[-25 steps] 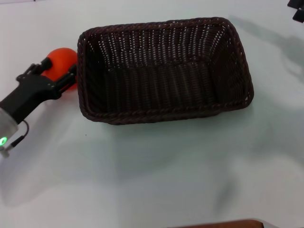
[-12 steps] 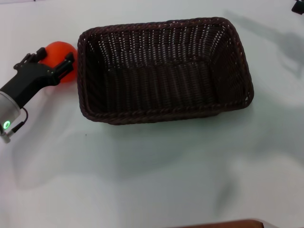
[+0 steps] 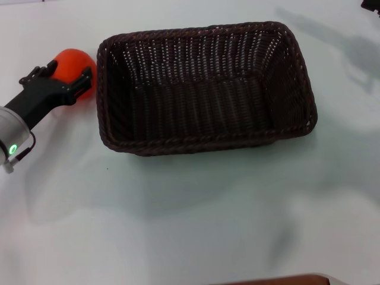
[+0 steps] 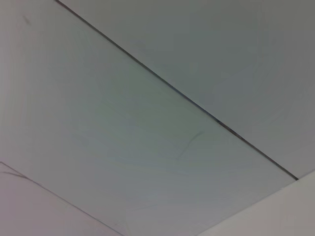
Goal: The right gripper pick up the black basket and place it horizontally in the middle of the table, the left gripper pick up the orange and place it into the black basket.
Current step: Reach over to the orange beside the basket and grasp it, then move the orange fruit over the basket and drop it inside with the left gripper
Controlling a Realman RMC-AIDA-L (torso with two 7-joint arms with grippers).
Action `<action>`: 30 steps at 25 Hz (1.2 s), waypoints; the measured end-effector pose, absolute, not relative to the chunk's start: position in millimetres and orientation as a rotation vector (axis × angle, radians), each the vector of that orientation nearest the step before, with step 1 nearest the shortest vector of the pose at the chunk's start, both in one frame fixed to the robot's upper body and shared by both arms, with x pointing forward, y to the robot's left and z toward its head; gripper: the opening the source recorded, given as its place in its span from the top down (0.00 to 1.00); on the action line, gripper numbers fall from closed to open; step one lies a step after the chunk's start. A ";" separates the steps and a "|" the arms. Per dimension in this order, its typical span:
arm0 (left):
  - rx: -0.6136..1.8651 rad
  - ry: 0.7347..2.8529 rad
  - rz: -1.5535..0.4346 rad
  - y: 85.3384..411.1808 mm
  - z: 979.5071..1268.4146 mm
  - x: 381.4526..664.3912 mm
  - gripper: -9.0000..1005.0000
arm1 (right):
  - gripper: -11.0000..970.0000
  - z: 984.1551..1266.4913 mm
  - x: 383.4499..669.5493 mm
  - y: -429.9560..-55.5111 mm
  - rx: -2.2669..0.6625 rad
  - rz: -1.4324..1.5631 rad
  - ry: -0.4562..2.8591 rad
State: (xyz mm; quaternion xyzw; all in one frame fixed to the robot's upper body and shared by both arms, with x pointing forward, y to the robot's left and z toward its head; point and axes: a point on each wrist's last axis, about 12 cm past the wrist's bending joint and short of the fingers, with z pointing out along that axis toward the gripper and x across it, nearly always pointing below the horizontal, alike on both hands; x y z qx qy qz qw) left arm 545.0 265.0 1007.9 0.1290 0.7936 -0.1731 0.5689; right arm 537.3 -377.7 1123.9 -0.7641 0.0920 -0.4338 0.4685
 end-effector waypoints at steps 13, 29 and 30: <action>0.280 1.866 -0.408 269.0 1006.2 540.5 0.50 | 0.29 1121.8 536.0 -379.3 -1.872 -1.073 0.235; 0.085 1.466 -0.536 307.5 1044.2 509.2 0.68 | 0.29 1121.6 540.8 -373.9 -1.833 -1.098 0.224; 0.104 1.433 -0.562 304.1 1047.6 507.6 0.68 | 0.29 1122.6 541.5 -373.5 -1.826 -1.105 0.220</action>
